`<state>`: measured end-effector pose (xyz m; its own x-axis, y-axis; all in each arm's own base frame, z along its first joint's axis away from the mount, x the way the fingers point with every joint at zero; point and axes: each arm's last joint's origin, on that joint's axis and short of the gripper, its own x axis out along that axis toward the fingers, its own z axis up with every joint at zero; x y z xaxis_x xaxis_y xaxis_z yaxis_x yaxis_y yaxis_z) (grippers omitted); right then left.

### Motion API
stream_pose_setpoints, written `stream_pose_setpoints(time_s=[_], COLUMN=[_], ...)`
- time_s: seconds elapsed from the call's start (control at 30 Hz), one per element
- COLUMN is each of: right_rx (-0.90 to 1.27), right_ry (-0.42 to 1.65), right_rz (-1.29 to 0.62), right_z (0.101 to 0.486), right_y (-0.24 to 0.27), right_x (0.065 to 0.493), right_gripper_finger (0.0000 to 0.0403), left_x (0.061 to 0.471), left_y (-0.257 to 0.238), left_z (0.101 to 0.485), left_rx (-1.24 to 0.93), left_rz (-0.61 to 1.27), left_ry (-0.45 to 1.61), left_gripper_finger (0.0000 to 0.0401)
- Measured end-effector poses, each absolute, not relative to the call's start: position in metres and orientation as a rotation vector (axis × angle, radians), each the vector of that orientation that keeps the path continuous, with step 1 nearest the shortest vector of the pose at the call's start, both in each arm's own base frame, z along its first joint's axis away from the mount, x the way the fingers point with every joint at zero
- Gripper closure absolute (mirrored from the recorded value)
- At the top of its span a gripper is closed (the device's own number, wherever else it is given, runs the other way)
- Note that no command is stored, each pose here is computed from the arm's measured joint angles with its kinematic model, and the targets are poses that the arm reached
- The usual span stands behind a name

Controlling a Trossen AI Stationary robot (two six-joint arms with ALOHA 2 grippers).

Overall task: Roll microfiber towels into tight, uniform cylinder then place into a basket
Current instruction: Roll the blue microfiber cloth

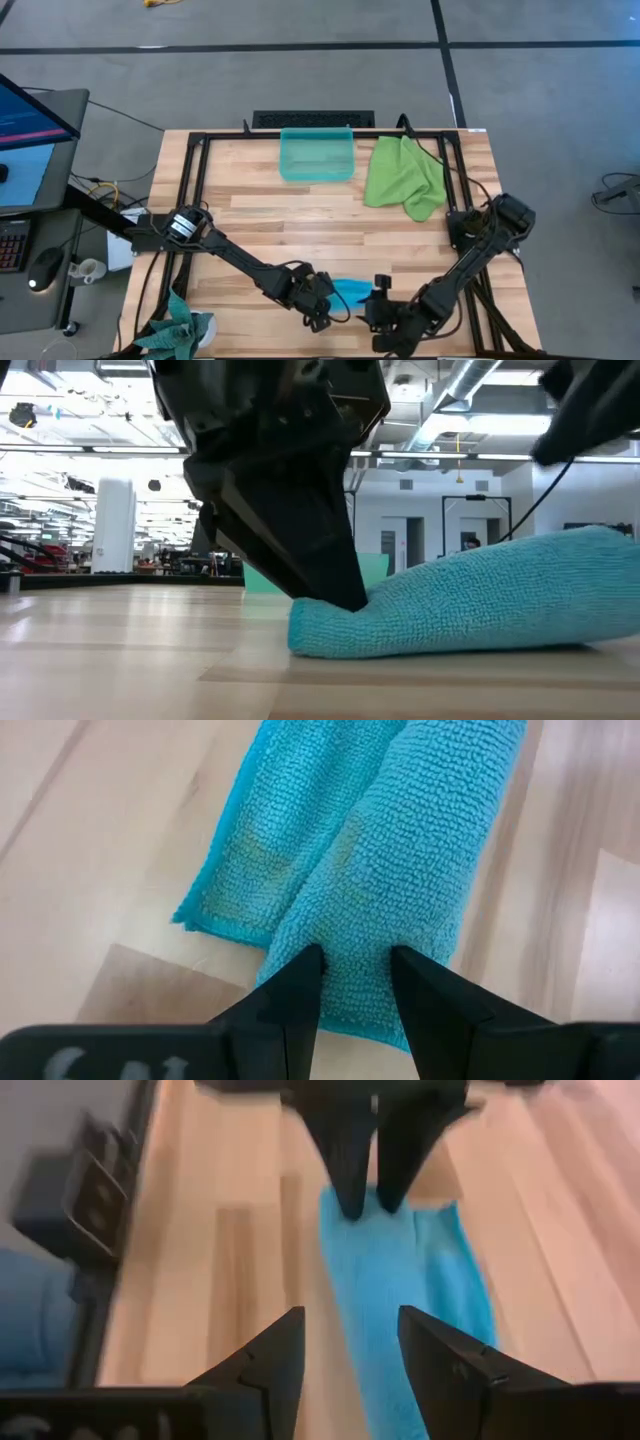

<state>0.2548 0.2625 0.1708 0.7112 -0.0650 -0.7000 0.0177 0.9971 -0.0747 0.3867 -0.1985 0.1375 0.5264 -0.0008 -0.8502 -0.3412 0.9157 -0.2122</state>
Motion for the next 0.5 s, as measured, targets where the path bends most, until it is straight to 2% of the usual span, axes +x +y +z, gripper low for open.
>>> stream_pose_setpoints(time_s=[0.17, 0.33, 0.5], right_rx=[-0.055, -0.022, -0.009], right_ry=[0.826, 0.87, 0.922], right_rz=[-0.052, -0.042, -0.117], right_z=[0.165, 0.164, 0.161], right_y=[0.258, 0.252, 0.239], right_x=[0.259, 0.264, 0.267], right_gripper_finger=[0.0258, 0.0323, 0.0383], left_x=[0.388, 0.391, 0.391], left_y=[-0.196, -0.191, -0.191], left_z=[0.138, 0.138, 0.138], left_rx=[-0.379, -0.389, -0.389], left_rz=[0.226, 0.247, 0.247], left_ry=[0.988, 0.98, 0.98], left_gripper_finger=[0.028, 0.028, 0.028])
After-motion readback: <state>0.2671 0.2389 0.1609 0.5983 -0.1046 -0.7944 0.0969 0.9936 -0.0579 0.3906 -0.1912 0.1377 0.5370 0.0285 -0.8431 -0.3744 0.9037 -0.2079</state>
